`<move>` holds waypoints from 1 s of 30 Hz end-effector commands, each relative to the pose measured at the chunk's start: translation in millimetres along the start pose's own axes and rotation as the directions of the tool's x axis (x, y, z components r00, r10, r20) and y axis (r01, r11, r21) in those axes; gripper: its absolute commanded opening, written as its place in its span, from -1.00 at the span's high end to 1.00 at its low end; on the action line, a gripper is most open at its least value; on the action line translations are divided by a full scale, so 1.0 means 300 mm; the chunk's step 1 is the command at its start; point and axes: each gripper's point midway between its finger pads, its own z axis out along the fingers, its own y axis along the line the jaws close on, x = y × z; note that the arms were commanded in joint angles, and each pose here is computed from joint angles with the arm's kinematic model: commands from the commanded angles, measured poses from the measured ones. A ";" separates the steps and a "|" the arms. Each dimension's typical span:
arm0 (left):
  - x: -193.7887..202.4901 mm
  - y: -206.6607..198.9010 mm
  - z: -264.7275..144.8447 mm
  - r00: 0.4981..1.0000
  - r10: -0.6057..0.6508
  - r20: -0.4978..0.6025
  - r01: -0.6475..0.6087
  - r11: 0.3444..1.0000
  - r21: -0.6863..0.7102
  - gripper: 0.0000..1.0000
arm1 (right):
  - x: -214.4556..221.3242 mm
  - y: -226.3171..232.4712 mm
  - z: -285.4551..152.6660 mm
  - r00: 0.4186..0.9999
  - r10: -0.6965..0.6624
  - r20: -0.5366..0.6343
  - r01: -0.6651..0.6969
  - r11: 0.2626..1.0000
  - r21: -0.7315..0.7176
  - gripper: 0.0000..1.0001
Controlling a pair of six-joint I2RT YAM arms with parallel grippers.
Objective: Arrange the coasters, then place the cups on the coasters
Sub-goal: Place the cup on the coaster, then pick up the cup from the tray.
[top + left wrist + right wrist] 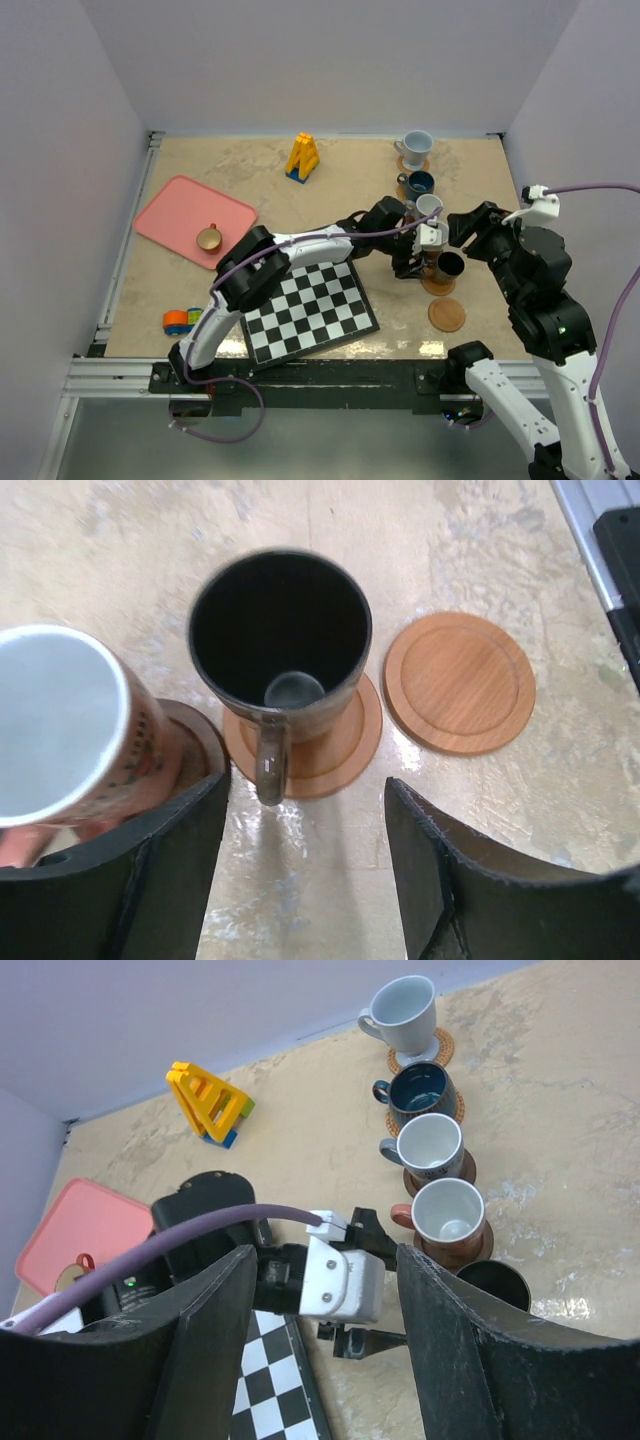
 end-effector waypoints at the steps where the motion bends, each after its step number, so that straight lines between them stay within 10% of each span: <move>1: -0.252 0.026 -0.121 0.989 0.106 0.107 -0.098 0.992 -0.078 -0.38 | -0.063 0.035 -0.025 0.998 -0.008 0.062 0.011 0.999 -0.052 -0.25; 16: -0.132 0.175 -0.732 0.981 -0.191 -0.034 0.161 0.898 -0.410 -0.37 | -0.135 0.079 -0.049 0.986 -0.033 0.164 0.055 0.990 -0.127 -0.30; 22: 0.165 0.288 -1.181 0.878 -0.479 0.023 0.312 0.534 -0.786 -0.38 | -0.109 0.080 -0.002 0.986 -0.091 0.139 0.108 0.987 -0.122 -0.31; 30: 0.498 0.300 -1.641 0.726 -0.657 0.205 0.292 0.024 -0.956 -0.45 | -0.083 0.124 0.040 0.985 -0.133 0.106 0.151 0.972 -0.182 -0.33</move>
